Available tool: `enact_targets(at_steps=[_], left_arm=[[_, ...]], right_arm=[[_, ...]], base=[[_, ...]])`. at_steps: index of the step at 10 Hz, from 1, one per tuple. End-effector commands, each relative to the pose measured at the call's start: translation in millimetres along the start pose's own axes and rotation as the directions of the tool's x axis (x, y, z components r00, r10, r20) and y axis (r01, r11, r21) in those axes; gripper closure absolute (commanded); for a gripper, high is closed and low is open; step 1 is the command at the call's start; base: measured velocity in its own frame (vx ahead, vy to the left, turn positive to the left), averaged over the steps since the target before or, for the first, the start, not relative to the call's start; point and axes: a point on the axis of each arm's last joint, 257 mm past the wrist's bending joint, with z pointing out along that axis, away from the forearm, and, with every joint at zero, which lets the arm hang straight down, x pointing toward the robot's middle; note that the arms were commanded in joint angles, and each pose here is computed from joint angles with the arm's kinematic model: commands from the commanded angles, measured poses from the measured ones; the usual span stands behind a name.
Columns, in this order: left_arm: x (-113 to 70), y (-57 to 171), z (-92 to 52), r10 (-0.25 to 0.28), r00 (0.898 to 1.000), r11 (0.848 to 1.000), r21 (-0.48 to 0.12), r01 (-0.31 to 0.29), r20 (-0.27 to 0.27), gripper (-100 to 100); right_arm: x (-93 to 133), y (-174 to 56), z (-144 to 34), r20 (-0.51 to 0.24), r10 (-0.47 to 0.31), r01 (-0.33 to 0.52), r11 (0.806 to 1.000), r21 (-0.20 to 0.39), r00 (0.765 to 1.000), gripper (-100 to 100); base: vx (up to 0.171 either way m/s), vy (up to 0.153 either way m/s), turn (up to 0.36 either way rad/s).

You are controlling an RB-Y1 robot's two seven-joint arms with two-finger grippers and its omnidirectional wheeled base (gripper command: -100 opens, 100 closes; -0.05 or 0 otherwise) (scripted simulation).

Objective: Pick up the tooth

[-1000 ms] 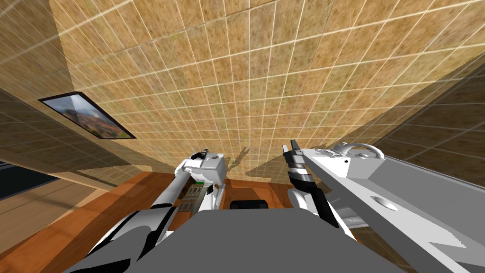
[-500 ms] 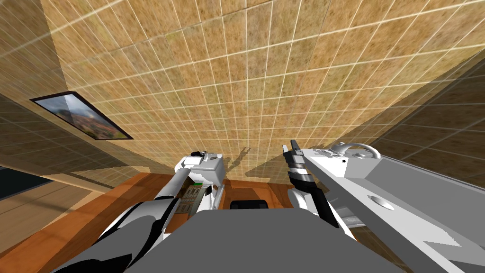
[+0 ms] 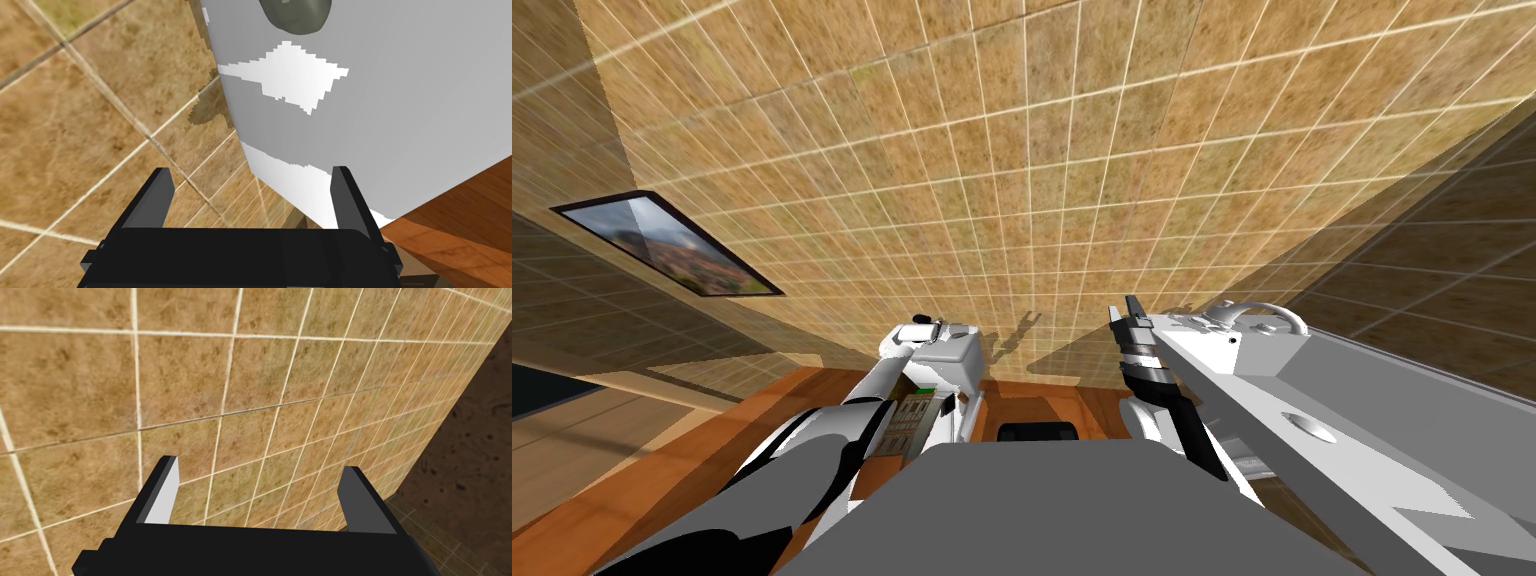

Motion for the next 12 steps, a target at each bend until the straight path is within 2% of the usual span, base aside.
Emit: enact_targets(at_steps=[1, 2, 3, 4, 5, 6, 7, 9, 10, 11, 12], left_arm=[[-3.0, 16.4, 2.4, -0.013, 1.0, 0.998, -0.066, 0.013, -0.003, -100], [-4.7, 11.6, 0.3, -0.032, 0.999, 0.995, -0.09, 0.031, -0.012, -100], [-5.5, 27.0, 2.7, -0.037, 0.999, 0.99, -0.133, 0.035, -0.011, -100], [-5.4, 22.3, -0.7, -0.055, 0.998, 0.986, -0.158, 0.051, -0.023, -100], [-6.3, 36.9, 1.7, -0.061, 0.998, 0.979, -0.196, 0.056, -0.021, -100], [-5.3, 35.4, -1.6, -0.081, 0.996, 0.971, -0.227, 0.071, -0.034, -100], [-5.6, 45.8, -0.6, -0.085, 0.996, 0.964, -0.254, 0.074, -0.033, -100], [-3.8, 53.6, -3.8, -0.108, 0.993, 0.947, -0.307, 0.089, -0.045, -100], [-1.3, 59.9, -7.6, -0.13, 0.99, 0.93, -0.354, 0.101, -0.058, -100], [1.2, 58.0, -11.2, -0.148, 0.986, 0.92, -0.375, 0.111, -0.071, -100], [1.8, 65.8, -12.2, -0.151, 0.986, 0.911, -0.398, 0.111, -0.07, -100]], right_arm=[[0.0, 0.0, 0.0, 0.0, 0.0, 0.0, 1.0, 0.0, 1.0, 0], [0.0, 0.0, 0.0, 0.0, 0.0, 0.0, 1.0, 0.0, 1.0, 0], [0.0, 0.0, 0.0, 0.0, 0.0, 0.0, 1.0, 0.0, 1.0, 0], [0.0, 0.0, 0.0, 0.0, 0.0, 0.0, 1.0, 0.0, 1.0, 0], [0.0, 0.0, 0.0, 0.0, 0.0, 0.0, 1.0, 0.0, 1.0, 0], [0.0, 0.0, 0.0, 0.0, 0.0, 0.0, 1.0, 0.0, 1.0, 0], [0.0, 0.0, 0.0, 0.0, 0.0, 0.0, 1.0, 0.0, 1.0, 0], [0.0, 0.0, 0.0, 0.0, 0.0, 0.0, 1.0, 0.0, 1.0, 0], [0.0, 0.0, 0.0, 0.0, 0.0, 0.0, 1.0, 0.0, 1.0, 0], [0.0, 0.0, 0.0, 0.0, 0.0, 0.0, 1.0, 0.0, 1.0, 0], [0.0, 0.0, 0.0, 0.0, 0.0, 0.0, 1.0, 0.0, 1.0, 0]], base=[[0.02, -0.036, -0.013], [0.027, -0.052, -0.017], [0.024, -0.04, -0.011], [0.027, -0.045, -0.015], [0.024, -0.035, -0.014], [0.028, -0.041, -0.02], [0.029, -0.038, -0.008], [0.026, -0.044, -0.012], [0.037, -0.05, -0.021], [0.053, -0.06, -0.022], [0.04, -0.047, -0.007]])
